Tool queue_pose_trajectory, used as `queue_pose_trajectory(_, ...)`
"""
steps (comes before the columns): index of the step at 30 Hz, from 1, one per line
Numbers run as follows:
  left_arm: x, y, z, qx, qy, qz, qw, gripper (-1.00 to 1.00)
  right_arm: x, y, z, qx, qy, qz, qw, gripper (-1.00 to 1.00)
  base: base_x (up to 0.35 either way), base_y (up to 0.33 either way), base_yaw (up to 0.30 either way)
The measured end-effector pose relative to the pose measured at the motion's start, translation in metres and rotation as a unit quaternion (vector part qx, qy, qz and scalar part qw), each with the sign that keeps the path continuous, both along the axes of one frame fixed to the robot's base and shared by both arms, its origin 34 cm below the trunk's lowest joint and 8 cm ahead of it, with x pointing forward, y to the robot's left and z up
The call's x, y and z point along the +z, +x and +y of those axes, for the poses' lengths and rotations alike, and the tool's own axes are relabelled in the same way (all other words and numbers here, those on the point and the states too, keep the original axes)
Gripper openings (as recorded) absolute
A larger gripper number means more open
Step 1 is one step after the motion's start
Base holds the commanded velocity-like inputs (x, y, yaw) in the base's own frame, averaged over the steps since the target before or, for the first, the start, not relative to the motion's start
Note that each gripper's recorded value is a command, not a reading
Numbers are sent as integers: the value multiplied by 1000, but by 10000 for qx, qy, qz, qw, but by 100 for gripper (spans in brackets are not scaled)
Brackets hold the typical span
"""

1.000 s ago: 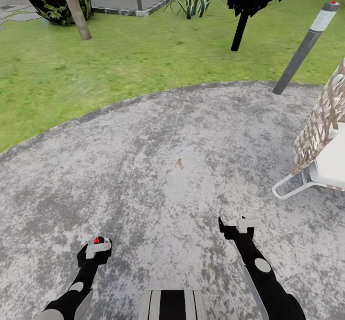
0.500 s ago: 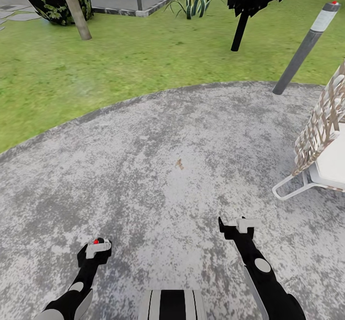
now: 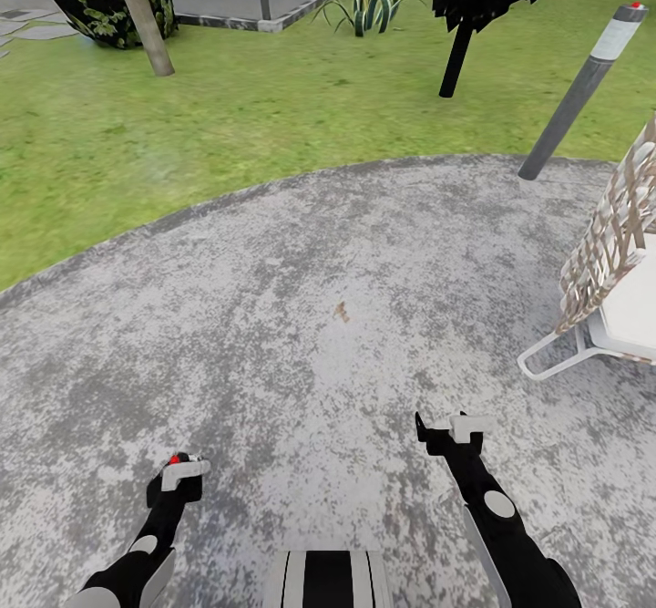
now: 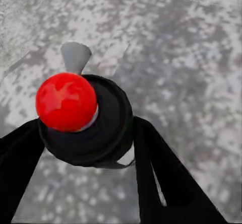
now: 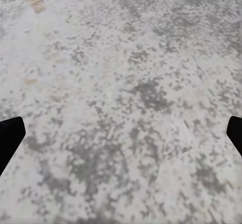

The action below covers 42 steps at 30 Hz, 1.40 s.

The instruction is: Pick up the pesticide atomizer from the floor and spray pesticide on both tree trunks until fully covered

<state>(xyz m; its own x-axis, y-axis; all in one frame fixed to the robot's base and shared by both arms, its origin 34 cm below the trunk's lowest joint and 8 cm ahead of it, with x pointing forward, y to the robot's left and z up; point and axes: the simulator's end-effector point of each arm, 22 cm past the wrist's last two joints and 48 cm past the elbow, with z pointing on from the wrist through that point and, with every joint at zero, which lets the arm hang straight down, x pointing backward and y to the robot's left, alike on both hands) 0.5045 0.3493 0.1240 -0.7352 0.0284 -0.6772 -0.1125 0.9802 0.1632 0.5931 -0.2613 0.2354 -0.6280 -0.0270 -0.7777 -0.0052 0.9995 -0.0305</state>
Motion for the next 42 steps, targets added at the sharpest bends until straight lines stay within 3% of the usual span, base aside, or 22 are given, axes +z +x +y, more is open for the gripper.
queue_pose_trajectory(27,1,1,0,15,-2,-26,10000,-100,0,0,0,-1,0,5,10000,100,0,0,0)
queue_pose_trajectory(42,28,22,-1,12,-7,-308,9995,-100,33,14,0,11,-5,-308,9995,100,0,0,0)
